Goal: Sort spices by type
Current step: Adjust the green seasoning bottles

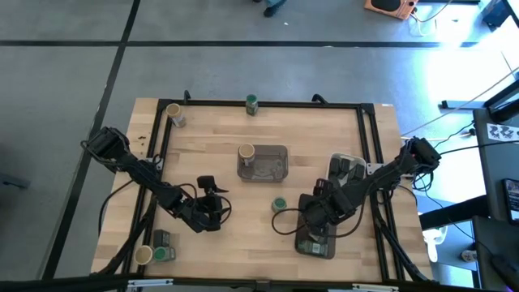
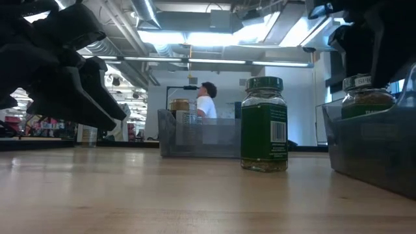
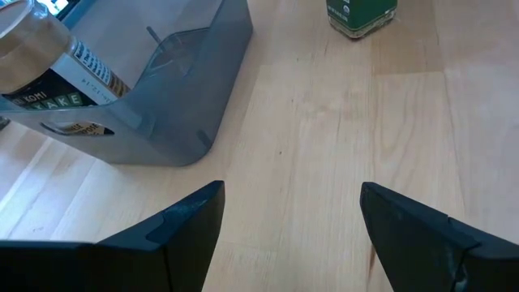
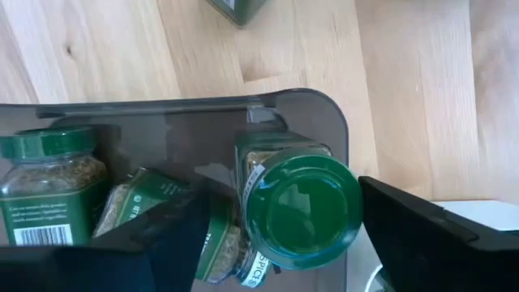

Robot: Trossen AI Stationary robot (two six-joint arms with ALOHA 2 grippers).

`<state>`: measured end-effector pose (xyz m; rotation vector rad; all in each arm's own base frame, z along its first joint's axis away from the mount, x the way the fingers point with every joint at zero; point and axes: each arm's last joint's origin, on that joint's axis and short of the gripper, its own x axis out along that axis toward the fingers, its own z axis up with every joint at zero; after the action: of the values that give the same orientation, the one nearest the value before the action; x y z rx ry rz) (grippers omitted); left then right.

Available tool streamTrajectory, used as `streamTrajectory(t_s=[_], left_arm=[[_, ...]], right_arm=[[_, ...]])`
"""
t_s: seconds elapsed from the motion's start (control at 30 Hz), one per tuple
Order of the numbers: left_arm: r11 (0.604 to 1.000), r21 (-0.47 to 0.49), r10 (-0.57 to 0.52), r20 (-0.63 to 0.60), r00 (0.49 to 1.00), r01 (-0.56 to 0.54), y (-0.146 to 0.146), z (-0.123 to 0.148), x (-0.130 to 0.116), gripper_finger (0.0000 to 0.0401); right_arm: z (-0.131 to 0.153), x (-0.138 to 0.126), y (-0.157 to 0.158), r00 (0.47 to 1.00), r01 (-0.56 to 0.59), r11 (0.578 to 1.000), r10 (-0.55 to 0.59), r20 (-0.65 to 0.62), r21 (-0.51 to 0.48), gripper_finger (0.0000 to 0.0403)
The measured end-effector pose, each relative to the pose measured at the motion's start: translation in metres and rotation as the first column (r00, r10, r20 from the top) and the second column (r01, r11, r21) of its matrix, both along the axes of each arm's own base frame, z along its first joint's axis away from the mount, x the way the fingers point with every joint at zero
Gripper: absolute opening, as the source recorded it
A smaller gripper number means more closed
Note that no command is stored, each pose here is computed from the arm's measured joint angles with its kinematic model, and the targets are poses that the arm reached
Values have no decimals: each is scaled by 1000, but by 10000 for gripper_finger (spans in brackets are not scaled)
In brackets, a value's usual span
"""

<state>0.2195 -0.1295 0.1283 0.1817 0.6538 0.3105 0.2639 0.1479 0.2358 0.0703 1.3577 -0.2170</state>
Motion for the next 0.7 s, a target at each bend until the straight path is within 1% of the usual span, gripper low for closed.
streamTrajectory(t_s=[0.07, 0.17, 0.27, 0.33, 0.57, 0.7], left_arm=[[1000, 0, 0, 0, 1000, 0, 0, 0, 0, 285], [1000, 1, 0, -1, 1000, 0, 0, 0, 0, 285], [1000, 4, 1, -6, 1000, -1, 0, 0, 0, 285], [1000, 5, 5, -13, 1000, -5, 1, -1, -1, 285], [1000, 1, 13, -17, 1000, -13, 1, -2, -2, 285], [1000, 1, 13, -17, 1000, -13, 1, -2, -2, 285]], right_arm=[[0, 0, 0, 1000, -1, 1000, 1, -2, 7, 289], [0, 0, 0, 1000, 0, 1000, 0, 1, 6, 256], [0, 1, -1, 1000, -3, 1000, 3, 19, -27, 225], [-1, 1, -1, 1000, -11, 999, 12, 25, -38, 214], [-5, -2, -2, 1000, 1, 999, 0, 17, -43, 213], [1, 0, -1, 1000, 0, 999, 0, 10, -37, 207]])
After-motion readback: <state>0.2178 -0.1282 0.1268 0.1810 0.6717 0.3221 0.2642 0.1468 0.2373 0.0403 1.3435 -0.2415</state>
